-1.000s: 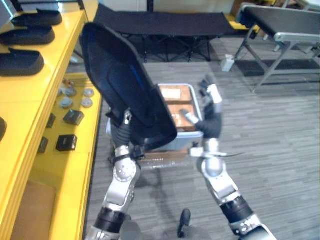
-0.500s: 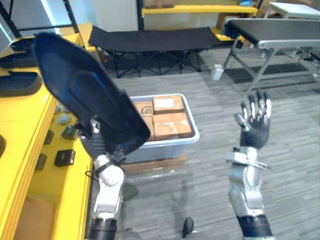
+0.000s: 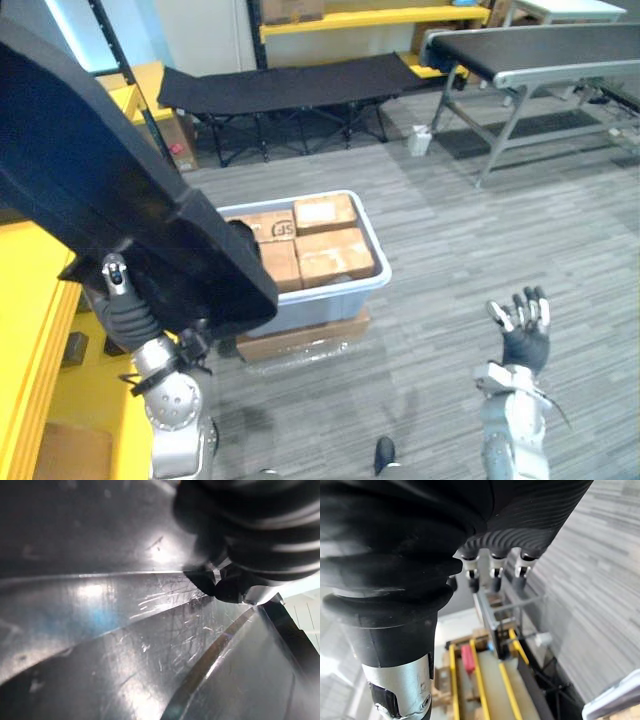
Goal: Walk over and take plastic housings, then place them on the shelf
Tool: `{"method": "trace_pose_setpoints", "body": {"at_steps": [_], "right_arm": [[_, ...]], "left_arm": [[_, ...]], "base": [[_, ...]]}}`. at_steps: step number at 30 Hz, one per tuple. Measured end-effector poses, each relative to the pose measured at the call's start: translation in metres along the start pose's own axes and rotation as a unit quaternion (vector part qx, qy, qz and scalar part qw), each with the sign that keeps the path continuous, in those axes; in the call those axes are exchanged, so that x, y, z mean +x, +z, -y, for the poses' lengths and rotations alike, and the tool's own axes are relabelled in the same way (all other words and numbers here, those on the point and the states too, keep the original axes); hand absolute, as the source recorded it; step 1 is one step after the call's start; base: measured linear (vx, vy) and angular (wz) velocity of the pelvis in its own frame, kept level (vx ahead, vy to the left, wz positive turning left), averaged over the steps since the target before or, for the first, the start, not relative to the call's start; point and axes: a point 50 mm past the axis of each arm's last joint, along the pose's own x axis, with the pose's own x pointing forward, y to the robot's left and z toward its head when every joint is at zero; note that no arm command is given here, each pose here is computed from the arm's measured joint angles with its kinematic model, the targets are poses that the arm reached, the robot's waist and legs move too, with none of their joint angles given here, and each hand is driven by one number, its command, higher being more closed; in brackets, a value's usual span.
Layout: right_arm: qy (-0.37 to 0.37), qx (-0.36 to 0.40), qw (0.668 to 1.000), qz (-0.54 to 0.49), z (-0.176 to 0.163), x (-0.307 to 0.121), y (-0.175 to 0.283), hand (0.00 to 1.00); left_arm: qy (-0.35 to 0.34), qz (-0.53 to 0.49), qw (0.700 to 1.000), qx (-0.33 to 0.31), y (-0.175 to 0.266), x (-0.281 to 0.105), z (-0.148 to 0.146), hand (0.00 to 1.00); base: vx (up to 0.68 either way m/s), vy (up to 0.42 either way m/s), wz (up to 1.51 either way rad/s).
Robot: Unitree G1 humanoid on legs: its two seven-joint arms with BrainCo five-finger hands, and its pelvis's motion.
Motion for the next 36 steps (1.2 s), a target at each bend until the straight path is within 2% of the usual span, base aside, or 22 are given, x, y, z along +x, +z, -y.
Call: {"method": "trace_pose_setpoints", "body": {"at_steps": [5, 10, 15, 19, 25, 30, 36], "right_arm": [[-0.009, -0.006, 1.0, 0.019, 0.007, -0.001, 0.009, 0.0], [0.019, -0.02, 0.999, 0.043, 0.006, 0.006, 0.018, 0.0], [0.089, -0.007, 0.995, 0.052, -0.021, 0.015, 0.02, 0.0], [0.159, -0.007, 0.986, 0.043, -0.064, 0.021, 0.016, 0.0], [0.212, -0.008, 0.977, 0.033, -0.11, 0.034, 0.011, 0.0], [0.234, -0.015, 0.972, 0.031, -0.124, 0.034, 0.011, 0.0], [0.221, -0.033, 0.975, -0.001, -0.113, 0.034, -0.001, 0.0]], "left_arm": [[0.044, 0.011, 0.999, -0.007, 0.004, 0.008, -0.021, 1.0], [0.071, 0.018, 0.997, 0.003, 0.004, 0.012, -0.034, 1.0], [0.109, 0.035, 0.992, 0.052, 0.008, 0.014, -0.054, 1.0], [0.146, 0.042, 0.983, 0.107, 0.019, 0.006, -0.084, 1.0], [0.161, 0.049, 0.971, 0.167, 0.037, -0.006, -0.11, 1.0], [0.165, 0.035, 0.97, 0.175, 0.038, -0.013, -0.118, 1.0], [0.145, 0.018, 0.978, 0.151, 0.034, -0.016, -0.114, 1.0]], "base": [[0.04, 0.007, -0.05], [0.03, 0.024, -0.1], [-0.05, 0.037, 0.4], [-0.01, 0.013, 0.62], [0.03, 0.022, 0.5], [0.0, 0.052, 0.16], [-0.01, 0.019, 0.12]]}}
